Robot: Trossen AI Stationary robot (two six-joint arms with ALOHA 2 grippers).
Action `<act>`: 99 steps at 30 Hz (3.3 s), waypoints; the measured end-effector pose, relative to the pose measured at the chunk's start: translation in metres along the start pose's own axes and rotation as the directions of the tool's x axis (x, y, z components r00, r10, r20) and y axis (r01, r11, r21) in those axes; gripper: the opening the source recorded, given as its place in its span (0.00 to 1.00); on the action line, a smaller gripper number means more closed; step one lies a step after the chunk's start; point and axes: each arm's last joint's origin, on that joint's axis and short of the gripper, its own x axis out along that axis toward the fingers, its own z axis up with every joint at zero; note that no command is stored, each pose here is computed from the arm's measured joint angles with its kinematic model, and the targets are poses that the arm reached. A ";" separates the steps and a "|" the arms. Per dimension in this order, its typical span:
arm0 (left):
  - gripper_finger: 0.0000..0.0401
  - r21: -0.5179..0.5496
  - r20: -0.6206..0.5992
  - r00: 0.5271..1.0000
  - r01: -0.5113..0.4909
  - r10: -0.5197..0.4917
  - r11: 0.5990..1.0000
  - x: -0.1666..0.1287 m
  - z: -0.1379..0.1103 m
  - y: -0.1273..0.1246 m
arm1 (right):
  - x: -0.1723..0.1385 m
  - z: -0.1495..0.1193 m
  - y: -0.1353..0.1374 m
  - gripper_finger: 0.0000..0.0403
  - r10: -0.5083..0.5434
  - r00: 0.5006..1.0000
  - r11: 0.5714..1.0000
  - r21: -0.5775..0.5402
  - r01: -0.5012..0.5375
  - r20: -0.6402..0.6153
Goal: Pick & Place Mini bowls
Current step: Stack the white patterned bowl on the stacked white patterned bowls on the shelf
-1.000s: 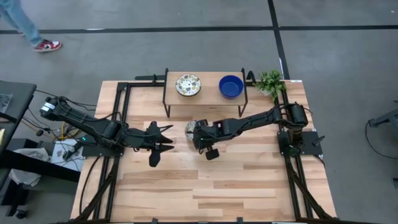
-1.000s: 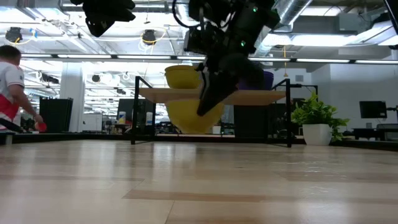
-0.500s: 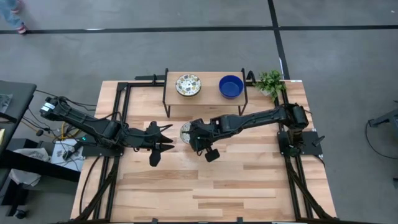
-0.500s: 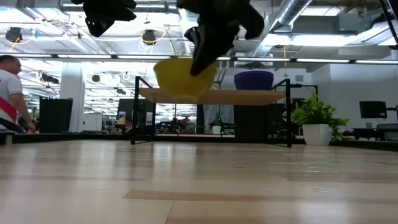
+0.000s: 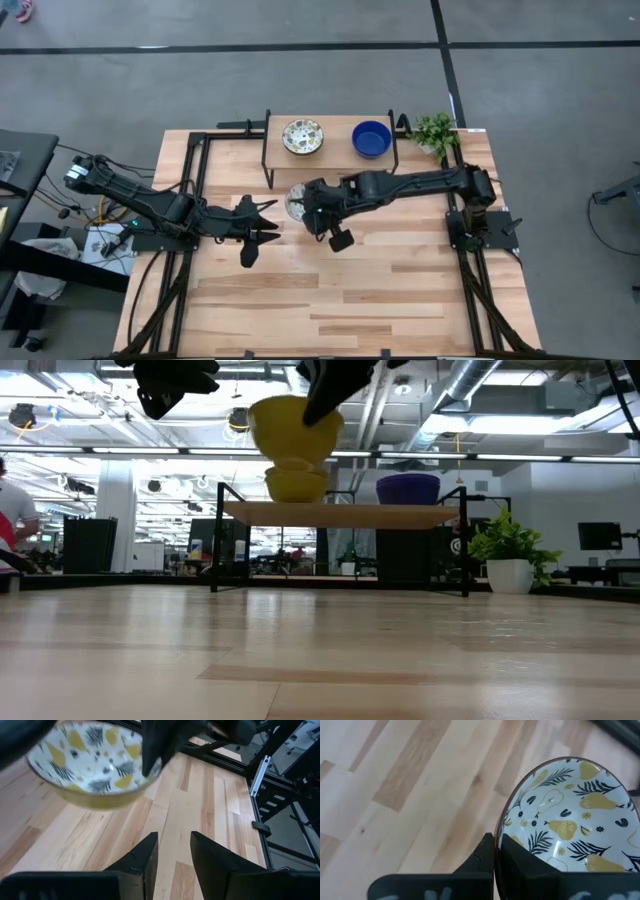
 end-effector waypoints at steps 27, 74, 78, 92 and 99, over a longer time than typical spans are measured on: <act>0.28 -0.002 0.002 1.000 0.005 -0.005 1.000 0.000 0.000 0.000 | -0.058 -0.006 -0.058 0.00 -0.177 0.984 0.984 -0.026 0.178 0.016; 0.28 -0.007 0.036 0.999 -0.036 0.036 0.999 0.000 0.002 0.001 | -0.028 -0.065 -0.153 0.00 -0.323 0.945 0.940 0.099 0.326 -0.046; 0.28 -0.008 0.036 0.999 -0.036 0.037 0.999 0.000 0.002 0.001 | -0.016 -0.066 -0.153 0.00 -0.296 0.953 0.948 0.104 0.302 -0.067; 0.28 -0.007 0.036 0.999 -0.036 0.036 0.999 0.000 0.002 0.000 | -0.003 -0.067 -0.154 0.01 -0.285 0.955 0.952 0.095 0.292 -0.082; 0.28 -0.004 0.036 0.999 -0.036 0.036 0.999 0.000 0.002 0.001 | -0.002 -0.067 -0.154 0.02 -0.282 0.956 0.953 0.093 0.290 -0.084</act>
